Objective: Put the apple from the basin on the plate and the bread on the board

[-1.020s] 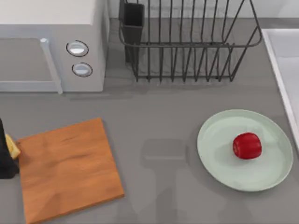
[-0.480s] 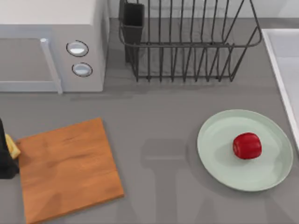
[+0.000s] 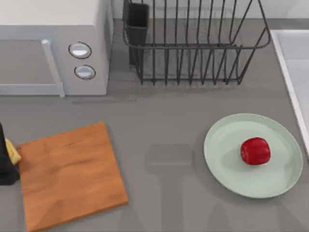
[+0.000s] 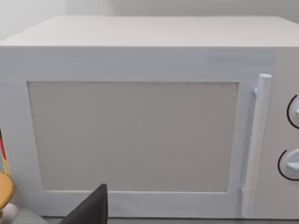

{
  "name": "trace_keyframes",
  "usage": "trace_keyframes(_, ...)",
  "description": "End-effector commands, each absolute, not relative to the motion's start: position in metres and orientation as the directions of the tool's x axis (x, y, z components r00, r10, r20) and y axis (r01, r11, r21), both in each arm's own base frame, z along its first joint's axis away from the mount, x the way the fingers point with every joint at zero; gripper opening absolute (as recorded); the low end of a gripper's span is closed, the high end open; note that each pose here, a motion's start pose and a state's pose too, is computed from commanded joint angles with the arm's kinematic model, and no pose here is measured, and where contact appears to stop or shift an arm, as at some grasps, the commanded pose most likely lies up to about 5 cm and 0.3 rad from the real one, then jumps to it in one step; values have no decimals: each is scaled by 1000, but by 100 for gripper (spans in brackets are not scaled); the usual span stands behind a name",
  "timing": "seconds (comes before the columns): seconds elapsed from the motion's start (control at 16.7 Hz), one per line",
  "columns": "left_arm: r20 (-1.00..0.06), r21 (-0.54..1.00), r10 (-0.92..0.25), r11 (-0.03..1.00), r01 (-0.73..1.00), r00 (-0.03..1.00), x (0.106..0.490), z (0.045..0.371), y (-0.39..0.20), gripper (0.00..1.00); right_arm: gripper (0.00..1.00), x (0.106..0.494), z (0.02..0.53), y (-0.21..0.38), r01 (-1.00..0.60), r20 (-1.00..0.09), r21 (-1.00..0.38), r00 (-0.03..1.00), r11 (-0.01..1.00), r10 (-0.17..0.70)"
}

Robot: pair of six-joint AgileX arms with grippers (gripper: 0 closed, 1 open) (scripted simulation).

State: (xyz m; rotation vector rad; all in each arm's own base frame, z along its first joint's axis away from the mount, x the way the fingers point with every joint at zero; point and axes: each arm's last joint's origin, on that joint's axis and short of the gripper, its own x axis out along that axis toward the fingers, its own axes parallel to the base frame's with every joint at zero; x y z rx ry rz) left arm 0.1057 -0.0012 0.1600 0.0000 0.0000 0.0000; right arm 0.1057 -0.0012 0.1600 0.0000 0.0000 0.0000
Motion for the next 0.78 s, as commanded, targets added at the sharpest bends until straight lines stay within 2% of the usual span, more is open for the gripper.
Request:
trace_keyframes(0.12,-27,28,1,1000,0,1000,107,161,0,100,100,106,160,-1,0,0,0,1000,1000,0)
trace_keyframes(0.3,-134,135,5,991,13,991,111,164,6,100,100,106,160,-1,0,0,0,1000,1000,0)
trace_keyframes(0.6,-430,352,-23,916,191,902,128,169,29,100,100,106,160,-1,0,0,0,1000,1000,0)
trace_keyframes(0.78,-600,362,-107,848,388,793,143,166,51,100,100,106,160,-1,0,0,0,1000,1000,0)
